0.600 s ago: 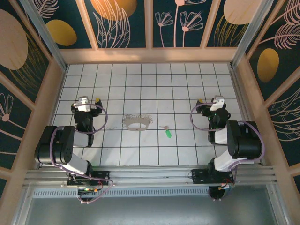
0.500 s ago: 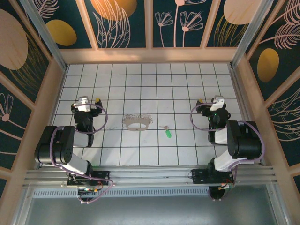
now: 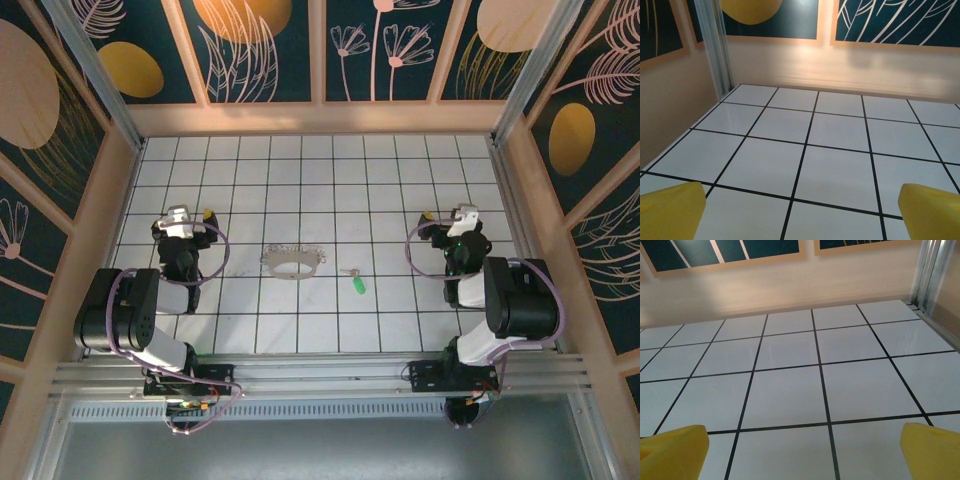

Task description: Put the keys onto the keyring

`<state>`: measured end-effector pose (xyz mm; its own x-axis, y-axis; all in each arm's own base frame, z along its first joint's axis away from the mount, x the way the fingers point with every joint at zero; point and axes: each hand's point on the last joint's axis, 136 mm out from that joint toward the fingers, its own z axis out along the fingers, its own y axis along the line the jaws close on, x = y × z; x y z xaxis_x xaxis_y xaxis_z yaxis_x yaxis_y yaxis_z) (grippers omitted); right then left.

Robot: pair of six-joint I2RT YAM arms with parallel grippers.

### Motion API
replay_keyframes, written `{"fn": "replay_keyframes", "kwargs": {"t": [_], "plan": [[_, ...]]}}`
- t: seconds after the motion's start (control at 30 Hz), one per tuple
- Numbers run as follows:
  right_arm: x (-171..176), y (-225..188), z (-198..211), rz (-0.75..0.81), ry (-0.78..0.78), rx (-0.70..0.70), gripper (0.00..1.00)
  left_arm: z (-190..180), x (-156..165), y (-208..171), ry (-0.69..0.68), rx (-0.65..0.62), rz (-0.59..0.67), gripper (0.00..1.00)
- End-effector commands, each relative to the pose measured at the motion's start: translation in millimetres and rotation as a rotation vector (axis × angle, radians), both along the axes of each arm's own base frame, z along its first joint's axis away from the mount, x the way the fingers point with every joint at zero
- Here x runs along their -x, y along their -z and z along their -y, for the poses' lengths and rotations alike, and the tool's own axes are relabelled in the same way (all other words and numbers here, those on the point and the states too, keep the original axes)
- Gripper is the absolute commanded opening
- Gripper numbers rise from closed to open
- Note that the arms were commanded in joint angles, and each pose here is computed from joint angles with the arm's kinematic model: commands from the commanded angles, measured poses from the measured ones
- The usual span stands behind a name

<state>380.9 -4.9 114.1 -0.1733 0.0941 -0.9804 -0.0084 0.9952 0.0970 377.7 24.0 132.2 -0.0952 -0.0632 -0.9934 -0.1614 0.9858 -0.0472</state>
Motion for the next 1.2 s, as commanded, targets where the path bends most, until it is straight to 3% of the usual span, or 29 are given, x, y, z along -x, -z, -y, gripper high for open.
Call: {"fn": "replay_keyframes", "kwargs": {"t": [0.0, 0.27, 0.53, 0.7, 0.83, 0.93, 0.97, 1.0, 1.03, 1.17], "plan": [[2, -6, 2, 0.019, 0.016, -0.016, 0.99, 0, 1, -4, -0.008, 0.016, 0.013, 0.99], [-1, -8, 3, 0.013, 0.016, -0.019, 0.99, 6, 1, -7, 0.029, 0.008, 0.011, 0.99], [-16, -32, 13, -0.075, 0.083, -0.06, 0.99, 0, -11, -35, -0.007, 0.027, -0.037, 0.99], [-14, -70, 14, -0.032, 0.109, -0.198, 0.99, -1, -13, -58, -0.029, 0.119, -0.025, 0.99], [-20, -79, 13, -0.075, 0.123, -0.327, 0.98, -1, -10, -78, -0.044, 0.266, 0.024, 0.99], [-27, -80, 0, -0.12, 0.042, -0.376, 0.75, 4, -6, -95, -0.023, 0.391, 0.068, 0.99], [-27, -80, -6, -0.129, 0.014, -0.39, 0.71, 7, -4, -98, -0.009, 0.433, 0.072, 0.99], [-27, -80, -14, -0.135, -0.033, -0.399, 0.79, 10, -3, -100, 0.003, 0.47, 0.075, 0.99], [-26, -81, -24, -0.138, -0.095, -0.412, 0.97, 15, -2, -101, 0.021, 0.503, 0.074, 0.99], [-19, -78, -63, -0.171, -0.253, -0.445, 0.99, 34, 4, -96, 0.075, 0.572, 0.031, 0.99]]}}
